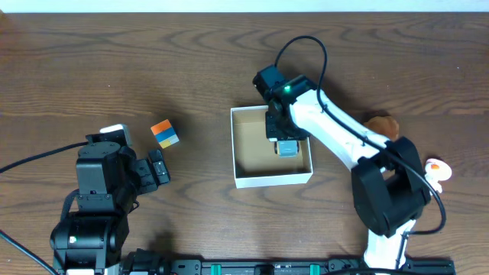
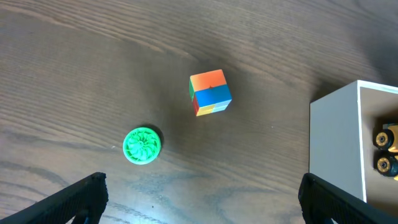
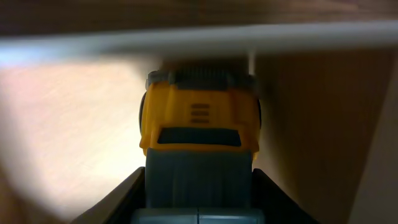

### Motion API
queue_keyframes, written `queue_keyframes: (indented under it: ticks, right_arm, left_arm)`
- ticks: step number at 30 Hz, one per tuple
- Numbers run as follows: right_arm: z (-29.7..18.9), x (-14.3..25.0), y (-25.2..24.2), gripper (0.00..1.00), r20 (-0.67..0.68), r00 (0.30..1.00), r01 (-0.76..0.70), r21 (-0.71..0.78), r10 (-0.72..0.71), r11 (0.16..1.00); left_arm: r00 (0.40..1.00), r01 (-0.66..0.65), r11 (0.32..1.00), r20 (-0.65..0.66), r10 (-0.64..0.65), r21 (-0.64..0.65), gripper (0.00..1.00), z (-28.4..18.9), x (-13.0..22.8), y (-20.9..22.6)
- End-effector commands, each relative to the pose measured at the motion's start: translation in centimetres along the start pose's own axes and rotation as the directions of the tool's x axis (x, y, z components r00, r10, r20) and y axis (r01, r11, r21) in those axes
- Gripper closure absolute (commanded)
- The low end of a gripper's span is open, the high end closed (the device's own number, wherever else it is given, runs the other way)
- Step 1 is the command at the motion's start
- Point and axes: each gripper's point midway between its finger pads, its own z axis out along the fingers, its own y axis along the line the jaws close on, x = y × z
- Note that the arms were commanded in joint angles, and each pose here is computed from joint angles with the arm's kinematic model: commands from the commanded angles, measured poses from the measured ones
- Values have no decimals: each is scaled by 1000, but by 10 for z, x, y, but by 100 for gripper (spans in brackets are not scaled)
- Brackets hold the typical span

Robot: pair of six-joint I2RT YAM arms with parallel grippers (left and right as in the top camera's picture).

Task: Pack container
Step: 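Lift the truck with right gripper and lower it into the white box, then open right gripper and withdraw it from the box, then move right gripper to the brown plush bear and grasp it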

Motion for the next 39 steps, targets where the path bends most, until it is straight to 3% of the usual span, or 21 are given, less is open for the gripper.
queue_keyframes:
  ticks: [1, 6, 11, 15, 20, 22, 26, 31, 35, 39]
  right_arm:
    - [1, -9, -10, 83, 4, 999, -45, -1, 45, 999]
    - [1, -8, -11, 43, -6, 999, -47, -3, 47, 999]
    - [0, -6, -7, 32, -7, 999, -35, -7, 35, 999]
    - [-6, -5, 0, 30, 7, 1000, 6, -18, -6, 1000]
    - [-53, -25, 2, 22, 105, 994, 40, -64, -33, 997]
    - [-85, -39, 0, 2, 174, 984, 66, -92, -49, 994]
    - [-156, -64, -26, 1, 325, 945, 85, -120, -42, 989]
    - [-210, -72, -118, 1, 424, 896, -113, -67, 130, 991]
    - [-202, -65, -187, 1, 375, 914, -166, -11, 157, 986]
    - [-153, -49, -230, 1, 229, 960, -168, 25, 158, 985]
  left_arm:
    - [1000, 14, 1000, 14, -14, -1, 2, -5, -6, 0]
    - [1000, 14, 1000, 12, -14, -2, 2, -5, -5, 0]
    - [1000, 14, 1000, 12, -14, -1, 2, -5, -5, 0]
    - [1000, 14, 1000, 12, -14, -2, 2, -5, -5, 0]
    - [1000, 14, 1000, 12, -14, -2, 2, -5, -5, 0]
    - [1000, 14, 1000, 12, -14, -2, 2, -5, -5, 0]
    - [1000, 14, 1000, 11, -14, -2, 2, -5, -5, 0]
    - [1000, 14, 1000, 11, -14, -2, 2, -5, -5, 0]
    - [1000, 14, 1000, 11, -14, -2, 2, -5, -5, 0]
    - [1000, 14, 1000, 11, -14, -2, 2, -5, -5, 0]
